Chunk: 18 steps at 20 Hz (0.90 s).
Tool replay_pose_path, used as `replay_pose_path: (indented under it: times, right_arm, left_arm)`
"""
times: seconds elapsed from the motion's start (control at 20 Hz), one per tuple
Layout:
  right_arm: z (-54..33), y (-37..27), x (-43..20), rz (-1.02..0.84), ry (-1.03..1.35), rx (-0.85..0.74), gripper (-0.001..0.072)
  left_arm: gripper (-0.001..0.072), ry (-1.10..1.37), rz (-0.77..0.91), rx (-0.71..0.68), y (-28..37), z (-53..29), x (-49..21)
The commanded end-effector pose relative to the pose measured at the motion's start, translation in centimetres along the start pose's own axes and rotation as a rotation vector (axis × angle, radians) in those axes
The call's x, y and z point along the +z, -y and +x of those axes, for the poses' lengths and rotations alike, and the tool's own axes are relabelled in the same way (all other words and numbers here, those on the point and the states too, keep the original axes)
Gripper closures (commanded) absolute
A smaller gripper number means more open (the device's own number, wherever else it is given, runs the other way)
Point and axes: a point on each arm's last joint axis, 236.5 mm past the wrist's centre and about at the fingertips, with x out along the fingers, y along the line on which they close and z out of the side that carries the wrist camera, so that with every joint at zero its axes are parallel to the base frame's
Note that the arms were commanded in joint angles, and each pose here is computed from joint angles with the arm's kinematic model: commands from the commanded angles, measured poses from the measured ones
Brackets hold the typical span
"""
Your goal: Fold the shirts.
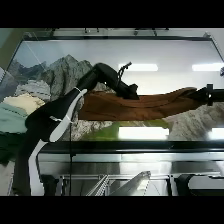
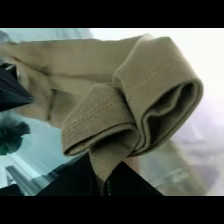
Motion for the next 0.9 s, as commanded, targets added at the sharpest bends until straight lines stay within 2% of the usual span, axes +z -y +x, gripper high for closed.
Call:
replay_pose_path:
  times: [0.0,0.1,0.3,0.45,0.6,0.65,0.7,0.8,0.85]
  right_arm:
    - [1.8,-7.4,0.3,-0.107,-0.014,0.123,0.0698]
    - [6.1,-12.8,-0.2,-0.188,-0.047,0.194,0.0698]
    - [19.4,-19.3,-3.3,-0.307,-0.08,0.16,0.0698]
    - [29.1,-21.6,-7.7,-0.327,-0.105,0.142,0.0698]
    - [36.4,-23.6,-11.5,-0.333,-0.145,0.191,0.0692]
    - [37.9,-24.3,-12.4,-0.34,-0.164,0.217,0.0494]
    - [38.7,-24.8,-13.1,-0.341,-0.185,0.235,0.0176]
    - [37.5,-25.3,-13.0,-0.365,-0.22,0.259,0.0286]
    - [36.0,-25.1,-12.4,-0.377,-0.243,0.26,0.0285]
  left_arm:
    - [0.0684,0.071,0.146,-0.051,6.1,-8.9,0.9]
    - [0.0684,0.131,0.133,-0.024,6.4,-15.8,-0.3]
    - [0.0684,0.233,0.071,0.033,5.2,-24.9,-4.5]
    - [0.0684,0.285,0.028,0.061,3.3,-27.3,-7.7]
    - [0.0683,0.327,-0.04,0.08,0.4,-26.4,-10.7]
    - [0.0684,0.342,-0.067,0.088,-0.5,-25.9,-11.4]
    - [0.0683,0.348,-0.101,0.091,-1.3,-25.1,-12.3]
    - [0.0684,0.328,-0.129,0.084,-2.0,-23.7,-14.2]
    - [0.0683,0.32,-0.139,0.08,-2.1,-23.3,-14.9]
